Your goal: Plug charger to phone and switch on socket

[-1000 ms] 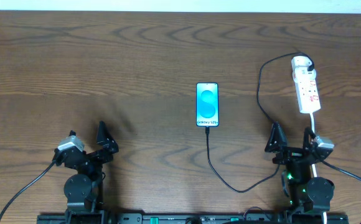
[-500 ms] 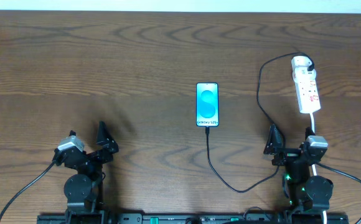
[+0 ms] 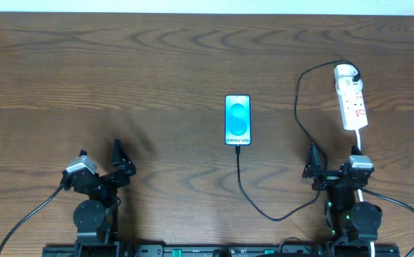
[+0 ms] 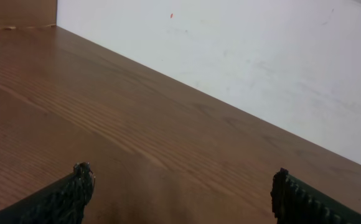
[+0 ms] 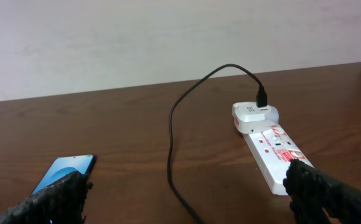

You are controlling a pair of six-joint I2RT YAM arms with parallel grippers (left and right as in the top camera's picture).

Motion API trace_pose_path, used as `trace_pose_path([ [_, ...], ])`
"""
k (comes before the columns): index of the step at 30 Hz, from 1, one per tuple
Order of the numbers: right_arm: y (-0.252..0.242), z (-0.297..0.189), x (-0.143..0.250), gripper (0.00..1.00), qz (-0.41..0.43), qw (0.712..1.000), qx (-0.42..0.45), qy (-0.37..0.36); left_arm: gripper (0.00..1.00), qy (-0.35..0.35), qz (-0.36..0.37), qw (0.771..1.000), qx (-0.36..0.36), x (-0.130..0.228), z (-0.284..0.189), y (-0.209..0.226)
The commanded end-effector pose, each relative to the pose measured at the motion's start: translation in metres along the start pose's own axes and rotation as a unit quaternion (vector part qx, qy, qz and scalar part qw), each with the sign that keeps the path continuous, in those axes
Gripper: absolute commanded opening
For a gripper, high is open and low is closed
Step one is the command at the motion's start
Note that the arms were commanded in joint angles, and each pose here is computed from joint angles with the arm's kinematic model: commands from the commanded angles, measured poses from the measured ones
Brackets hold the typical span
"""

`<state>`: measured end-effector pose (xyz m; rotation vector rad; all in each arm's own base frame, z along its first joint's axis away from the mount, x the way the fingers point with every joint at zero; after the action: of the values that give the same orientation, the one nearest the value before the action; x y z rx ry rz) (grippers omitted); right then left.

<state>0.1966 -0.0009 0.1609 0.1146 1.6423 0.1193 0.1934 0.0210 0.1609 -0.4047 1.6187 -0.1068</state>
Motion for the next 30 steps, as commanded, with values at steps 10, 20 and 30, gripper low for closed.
trace_pose_path([
  [10,0.0025,-0.0002,0.0006,0.99,-0.010,1.000,-0.008,0.000,0.93,0.020,0.004,1.000,-0.022,0.0135,0.0014,0.0083],
  [20,0.0025,-0.0002,0.0006,0.99,-0.010,1.000,-0.008,0.000,0.93,0.016,0.005,1.000,-0.020,0.0117,0.0008,0.0078],
  [30,0.0025,-0.0002,0.0006,0.99,-0.010,1.000,-0.008,0.000,0.93,0.017,0.040,0.999,-0.019,0.0120,0.0009,0.0077],
])
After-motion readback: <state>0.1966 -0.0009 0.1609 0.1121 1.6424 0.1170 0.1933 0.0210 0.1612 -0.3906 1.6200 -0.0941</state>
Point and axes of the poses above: each gripper's point midway between its finger pads, its own z axis out along the fingers, its own y axis along the line the jaws close on, x = y × z, the point moved 5 cm from there along -z, back along the fingers, and after that the axes turned 3 degrees about z, right-handed, at the moved point
